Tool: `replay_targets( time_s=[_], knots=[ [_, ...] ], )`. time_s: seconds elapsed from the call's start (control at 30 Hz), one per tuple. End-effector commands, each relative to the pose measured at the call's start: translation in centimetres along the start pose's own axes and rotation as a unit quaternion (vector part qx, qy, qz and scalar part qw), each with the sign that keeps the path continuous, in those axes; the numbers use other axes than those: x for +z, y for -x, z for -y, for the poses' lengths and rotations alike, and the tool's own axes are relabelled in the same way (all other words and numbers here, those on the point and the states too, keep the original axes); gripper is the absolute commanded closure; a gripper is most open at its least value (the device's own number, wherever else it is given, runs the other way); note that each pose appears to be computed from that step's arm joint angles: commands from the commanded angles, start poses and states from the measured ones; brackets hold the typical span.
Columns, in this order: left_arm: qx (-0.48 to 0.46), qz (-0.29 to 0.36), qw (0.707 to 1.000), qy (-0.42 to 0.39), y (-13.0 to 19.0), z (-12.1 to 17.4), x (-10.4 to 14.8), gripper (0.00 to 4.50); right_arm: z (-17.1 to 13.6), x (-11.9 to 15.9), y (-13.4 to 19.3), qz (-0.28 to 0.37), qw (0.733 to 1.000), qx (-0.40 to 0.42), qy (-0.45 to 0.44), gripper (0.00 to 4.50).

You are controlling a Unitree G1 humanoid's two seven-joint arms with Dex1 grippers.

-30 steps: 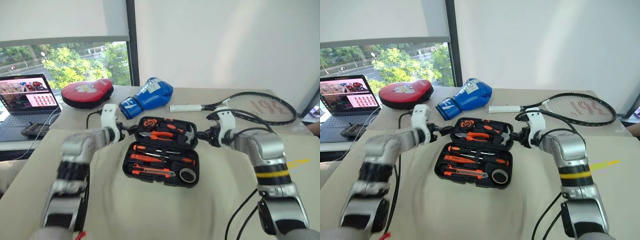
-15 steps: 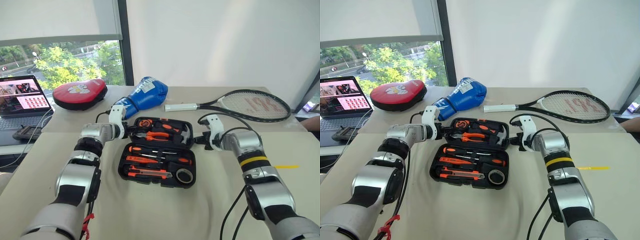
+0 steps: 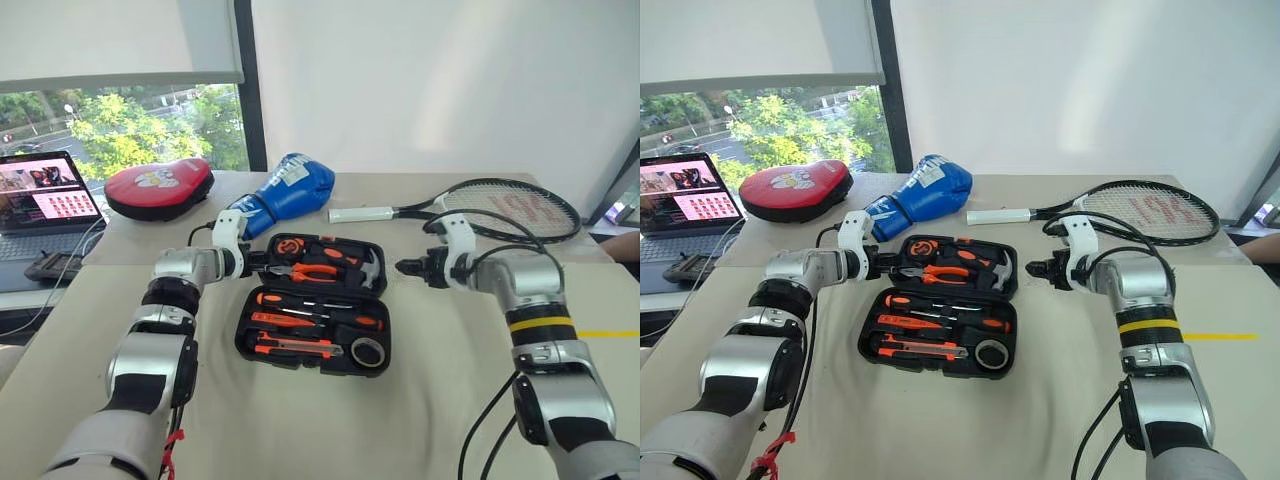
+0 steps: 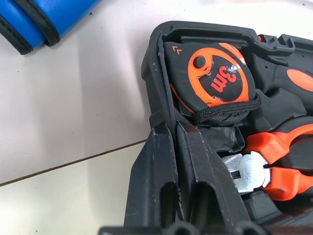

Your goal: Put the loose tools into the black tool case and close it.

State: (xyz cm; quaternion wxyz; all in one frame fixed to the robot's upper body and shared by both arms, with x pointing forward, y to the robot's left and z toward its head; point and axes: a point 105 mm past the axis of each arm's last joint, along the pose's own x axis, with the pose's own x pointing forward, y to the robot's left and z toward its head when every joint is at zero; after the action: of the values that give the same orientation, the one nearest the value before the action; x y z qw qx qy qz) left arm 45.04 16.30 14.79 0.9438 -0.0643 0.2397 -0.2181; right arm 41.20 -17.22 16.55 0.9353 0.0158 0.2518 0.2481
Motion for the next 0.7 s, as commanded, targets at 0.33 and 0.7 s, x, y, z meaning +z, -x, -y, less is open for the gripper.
replay_targets(
  time_s=[0.33,0.7],
  knots=[
    [-0.023,-0.024,0.999,-0.025,-0.3,1.0,-0.8,4.5,-0.7,-1.2,-3.3,-0.026,0.999,-0.011,0.023,2.33],
    [-0.039,-0.028,0.999,-0.018,0.3,0.9,-1.5,4.5,-1.0,-1.1,-2.3,-0.022,0.999,0.031,0.037,4.47]
  ],
)
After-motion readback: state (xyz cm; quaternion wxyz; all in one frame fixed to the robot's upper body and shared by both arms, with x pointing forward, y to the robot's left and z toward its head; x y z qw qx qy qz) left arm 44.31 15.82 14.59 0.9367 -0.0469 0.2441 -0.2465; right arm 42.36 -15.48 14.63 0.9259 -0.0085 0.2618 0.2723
